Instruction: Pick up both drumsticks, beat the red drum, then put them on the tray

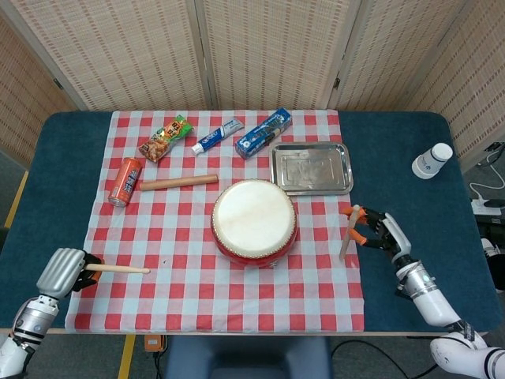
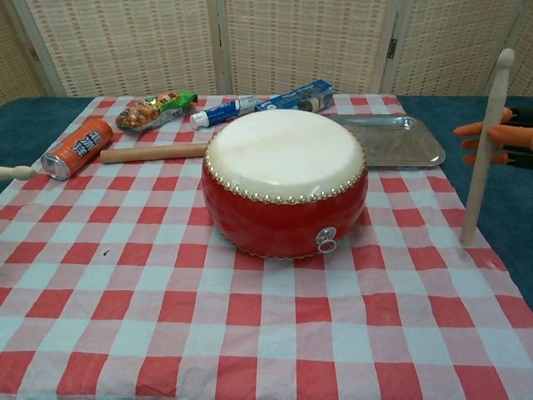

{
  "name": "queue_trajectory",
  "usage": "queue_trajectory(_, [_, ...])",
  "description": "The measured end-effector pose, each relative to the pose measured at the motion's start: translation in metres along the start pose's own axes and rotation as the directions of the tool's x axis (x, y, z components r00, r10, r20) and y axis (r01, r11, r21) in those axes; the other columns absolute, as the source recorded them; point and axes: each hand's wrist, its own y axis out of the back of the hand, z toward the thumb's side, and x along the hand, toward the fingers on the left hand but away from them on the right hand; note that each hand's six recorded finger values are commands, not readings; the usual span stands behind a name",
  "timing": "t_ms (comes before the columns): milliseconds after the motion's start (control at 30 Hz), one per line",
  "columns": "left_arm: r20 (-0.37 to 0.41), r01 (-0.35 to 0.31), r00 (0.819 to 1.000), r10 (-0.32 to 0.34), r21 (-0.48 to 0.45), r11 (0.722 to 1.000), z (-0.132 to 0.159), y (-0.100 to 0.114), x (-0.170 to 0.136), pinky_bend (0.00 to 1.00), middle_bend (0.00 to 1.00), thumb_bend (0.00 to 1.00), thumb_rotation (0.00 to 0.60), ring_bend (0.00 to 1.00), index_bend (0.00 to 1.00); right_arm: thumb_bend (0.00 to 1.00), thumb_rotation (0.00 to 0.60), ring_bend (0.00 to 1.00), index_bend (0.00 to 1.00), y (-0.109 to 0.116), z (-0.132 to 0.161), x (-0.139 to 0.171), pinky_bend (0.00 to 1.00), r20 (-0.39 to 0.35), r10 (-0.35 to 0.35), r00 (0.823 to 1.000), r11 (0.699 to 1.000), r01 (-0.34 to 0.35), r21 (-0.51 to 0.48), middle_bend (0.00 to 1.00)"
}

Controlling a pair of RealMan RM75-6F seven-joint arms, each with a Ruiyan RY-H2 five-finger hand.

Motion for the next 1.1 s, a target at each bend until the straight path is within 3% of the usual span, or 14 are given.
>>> queue_trajectory(133, [-0.001,0.005,1.0,-0.005,0.002,1.0,0.0,0.0,0.0,1.0,1.0,0.83,0.6,1.0,1.0,0.4,0.6,0.24,0.48,0.016,-0.013,-0.001,0.25,0.003,0.037,0.999,0.981,-0.036,-0.19,0.31])
queue_trajectory(267, [0.0,0.009,1.0,-0.009,0.003,1.0,0.0,-0.001,0.0,1.0,1.0,0.83,0.6,1.0,1.0,0.39,0.6,0.24,0.46,0.031,-0.025,-0.005,0.25,0.004,0.069,0.998,0.965,-0.066,-0.255,0.31])
queue_trajectory(433, [0.002,0.015,1.0,-0.015,0.0,1.0,0.001,-0.002,0.0,1.0,1.0,0.83,0.6,1.0,1.0,0.4,0.6,0.25,0.45,0.03,-0.039,-0.011,0.27,0.002,0.112,0.994,0.946,-0.106,-0.305,0.32])
queue_trajectory(600, [0.004,0.023,1.0,-0.023,-0.001,1.0,0.0,-0.004,0.001,1.0,1.0,0.83,0.6,1.0,1.0,0.4,0.6,0.27,0.45,0.024,-0.042,-0.014,0.3,-0.022,0.138,0.99,0.94,-0.138,-0.313,0.33])
queue_trajectory(900, [0.0,0.028,1.0,-0.028,-0.006,1.0,-0.002,-0.004,-0.002,1.0,1.0,0.83,0.6,1.0,1.0,0.39,0.6,0.28,0.46,0.001,-0.042,-0.019,0.3,-0.036,0.218,0.975,0.952,-0.22,-0.213,0.34])
queue_trajectory(967, [-0.003,0.03,1.0,-0.03,-0.005,1.0,-0.004,-0.005,-0.003,1.0,1.0,0.83,0.6,1.0,1.0,0.34,0.6,0.28,0.47,-0.004,-0.043,-0.019,0.3,-0.031,0.231,0.973,0.955,-0.232,-0.183,0.36])
queue_trajectory(1100, [-0.004,0.031,1.0,-0.031,-0.008,0.999,-0.005,-0.005,-0.004,1.0,1.0,0.83,0.6,1.0,1.0,0.11,0.6,0.31,0.5,-0.013,-0.047,-0.022,0.32,-0.017,0.241,0.97,0.96,-0.241,-0.141,0.39])
